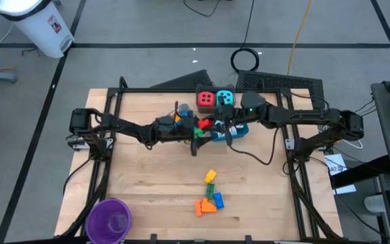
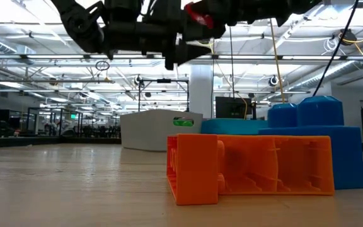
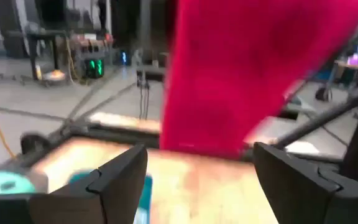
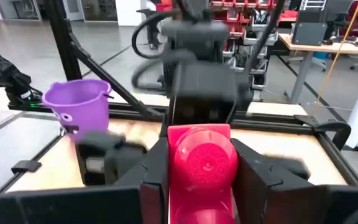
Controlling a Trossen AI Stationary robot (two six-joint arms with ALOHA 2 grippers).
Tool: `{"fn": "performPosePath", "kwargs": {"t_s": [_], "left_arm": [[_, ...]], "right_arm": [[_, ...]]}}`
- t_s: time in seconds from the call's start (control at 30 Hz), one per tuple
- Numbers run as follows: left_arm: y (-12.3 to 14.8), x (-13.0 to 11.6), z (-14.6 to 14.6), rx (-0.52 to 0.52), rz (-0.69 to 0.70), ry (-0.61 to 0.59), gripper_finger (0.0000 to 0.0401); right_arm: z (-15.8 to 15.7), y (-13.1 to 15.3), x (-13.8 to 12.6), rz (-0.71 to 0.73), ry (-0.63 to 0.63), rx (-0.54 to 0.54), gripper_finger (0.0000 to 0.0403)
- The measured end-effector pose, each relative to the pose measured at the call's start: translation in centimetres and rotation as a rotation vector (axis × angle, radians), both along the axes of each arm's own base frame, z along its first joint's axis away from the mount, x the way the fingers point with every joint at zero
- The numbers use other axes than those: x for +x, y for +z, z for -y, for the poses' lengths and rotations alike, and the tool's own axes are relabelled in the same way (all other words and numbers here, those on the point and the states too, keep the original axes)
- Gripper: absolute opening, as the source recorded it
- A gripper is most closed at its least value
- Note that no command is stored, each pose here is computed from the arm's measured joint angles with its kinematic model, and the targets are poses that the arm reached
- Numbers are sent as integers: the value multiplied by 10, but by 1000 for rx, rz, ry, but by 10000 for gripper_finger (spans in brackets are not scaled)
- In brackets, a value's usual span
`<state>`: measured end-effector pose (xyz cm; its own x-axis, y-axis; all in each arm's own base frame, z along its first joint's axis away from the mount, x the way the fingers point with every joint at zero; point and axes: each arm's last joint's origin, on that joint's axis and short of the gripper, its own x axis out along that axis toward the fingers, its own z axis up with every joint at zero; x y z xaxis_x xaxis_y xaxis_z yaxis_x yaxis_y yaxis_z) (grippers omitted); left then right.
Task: Pick & Place Toys
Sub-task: Put the red game piece into the gray bin
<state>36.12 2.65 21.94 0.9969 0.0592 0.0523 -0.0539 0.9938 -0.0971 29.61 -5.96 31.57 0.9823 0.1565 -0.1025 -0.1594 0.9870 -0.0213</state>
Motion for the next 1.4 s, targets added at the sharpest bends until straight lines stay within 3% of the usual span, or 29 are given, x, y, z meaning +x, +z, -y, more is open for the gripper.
{"fn": "performPosePath", "kwargs": {"t_s": [0.43,0.93,1.07,1.27,1.4], "left_arm": [[1,0,2,26,12,-3,296],[1,0,2,35,14,-2,292],[2,0,2,39,20,-3,248],[2,0,2,56,20,-7,140],[1,0,0,52,15,-5,141]], "right_arm": [[-5,-9,-1,-80,19,18,91],[-8,-34,-6,-5,19,58,91],[-9,-36,-5,-11,24,60,91],[-10,-38,-3,-19,12,66,91],[-10,-41,-1,-31,9,68,99]]}}
